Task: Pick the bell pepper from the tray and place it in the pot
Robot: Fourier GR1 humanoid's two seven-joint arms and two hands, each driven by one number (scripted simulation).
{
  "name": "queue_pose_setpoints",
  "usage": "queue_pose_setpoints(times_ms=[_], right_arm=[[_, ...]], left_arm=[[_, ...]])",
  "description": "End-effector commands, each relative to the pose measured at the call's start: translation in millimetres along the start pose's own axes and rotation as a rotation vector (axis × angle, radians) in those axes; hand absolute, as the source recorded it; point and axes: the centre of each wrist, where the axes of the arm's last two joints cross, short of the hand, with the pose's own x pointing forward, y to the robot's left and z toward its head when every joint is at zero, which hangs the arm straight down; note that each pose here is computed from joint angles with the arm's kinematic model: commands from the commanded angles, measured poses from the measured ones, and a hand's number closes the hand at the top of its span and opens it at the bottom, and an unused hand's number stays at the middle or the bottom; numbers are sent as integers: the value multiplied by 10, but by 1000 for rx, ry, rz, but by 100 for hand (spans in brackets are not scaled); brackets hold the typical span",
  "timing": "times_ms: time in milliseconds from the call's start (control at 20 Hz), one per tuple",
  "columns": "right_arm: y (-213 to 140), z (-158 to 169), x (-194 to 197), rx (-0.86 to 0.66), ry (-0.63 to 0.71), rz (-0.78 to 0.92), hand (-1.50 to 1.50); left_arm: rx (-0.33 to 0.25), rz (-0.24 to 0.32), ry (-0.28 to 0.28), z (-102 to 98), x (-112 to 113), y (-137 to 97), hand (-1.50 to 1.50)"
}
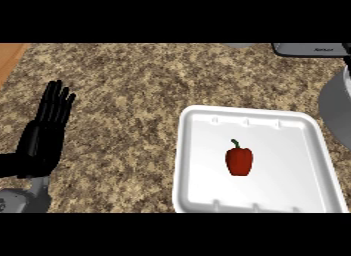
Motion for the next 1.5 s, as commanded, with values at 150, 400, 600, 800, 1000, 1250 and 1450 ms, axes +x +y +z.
queue_pose_setpoints(times_ms=[150, 400, 600, 800, 1000, 1250, 1450], right_arm=[[87, -42, -240, 202, -127, -80, 150], [301, 170, -772, 215, -166, 291, -150], [132, 195, -900, 239, -311, 91, -150], [71, 110, -697, 313, -416, 130, -150], [54, 57, -185, 483, -321, 251, -150], [268, 76, 143, 723, -189, 469, -150], [464, 104, 374, 857, -112, 662, -150]], left_arm=[[99, -119, 47, -76, 177, 180, 0], [106, -156, 126, -345, 268, 239, 0], [101, -132, 158, -200, 325, 194, 0], [115, -135, 168, -372, 326, 307, 0], [113, -161, 147, -413, 363, 213, 0], [123, -139, 165, -357, 307, 200, 0], [117, -129, 160, -326, 308, 50, 0]])
